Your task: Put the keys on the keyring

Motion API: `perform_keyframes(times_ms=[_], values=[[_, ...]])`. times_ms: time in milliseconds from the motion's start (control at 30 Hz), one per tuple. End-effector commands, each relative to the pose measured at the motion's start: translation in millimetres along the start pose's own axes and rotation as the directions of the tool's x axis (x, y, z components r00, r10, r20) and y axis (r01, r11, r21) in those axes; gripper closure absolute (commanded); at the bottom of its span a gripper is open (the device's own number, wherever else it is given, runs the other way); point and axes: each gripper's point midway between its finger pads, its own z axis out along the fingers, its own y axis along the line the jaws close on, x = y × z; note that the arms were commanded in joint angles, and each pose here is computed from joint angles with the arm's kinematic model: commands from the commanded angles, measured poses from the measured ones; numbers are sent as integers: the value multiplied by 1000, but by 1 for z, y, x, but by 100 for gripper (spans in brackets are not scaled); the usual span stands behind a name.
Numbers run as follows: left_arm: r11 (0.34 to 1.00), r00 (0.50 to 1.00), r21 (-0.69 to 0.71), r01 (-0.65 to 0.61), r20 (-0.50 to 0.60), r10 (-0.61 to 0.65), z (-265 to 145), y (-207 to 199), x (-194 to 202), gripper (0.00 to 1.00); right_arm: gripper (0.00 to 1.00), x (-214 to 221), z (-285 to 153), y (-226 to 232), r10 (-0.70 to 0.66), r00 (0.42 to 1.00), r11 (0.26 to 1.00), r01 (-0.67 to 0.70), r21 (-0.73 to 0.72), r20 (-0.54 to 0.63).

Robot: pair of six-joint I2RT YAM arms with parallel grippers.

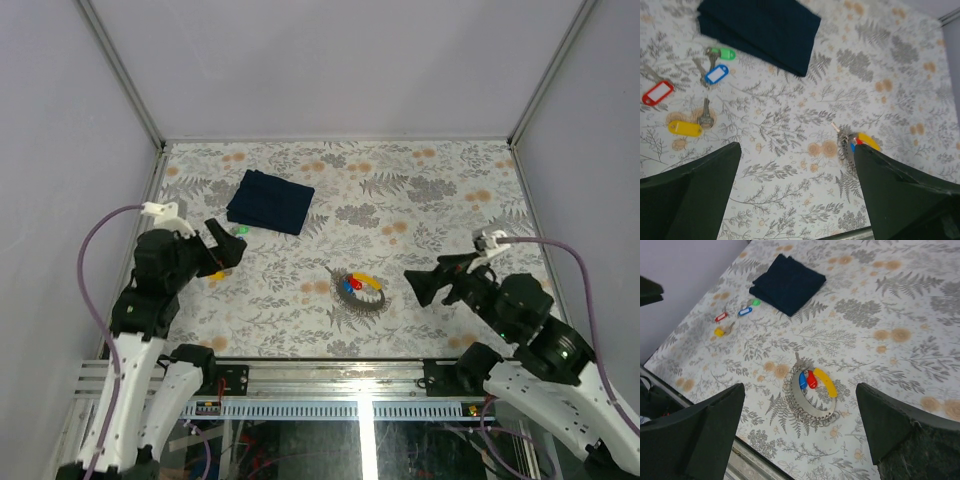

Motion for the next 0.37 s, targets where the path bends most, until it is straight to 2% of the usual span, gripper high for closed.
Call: perform_keyframes(times_ms=[0,133,333], values=[[997,977,69,-35,214,19,-35,-15,-29,0,1,-19,-34,-24,21,997,992,-30,120,78],[995,943,92,-49,331,16,-56,-16,-36,0,1,-21,-44,-29,32,993,991,-47,127,116],[991,921,119,-60,389,9,-64,-17,-35,0,1,-13,-44,-33,31,994,989,-45,144,101]])
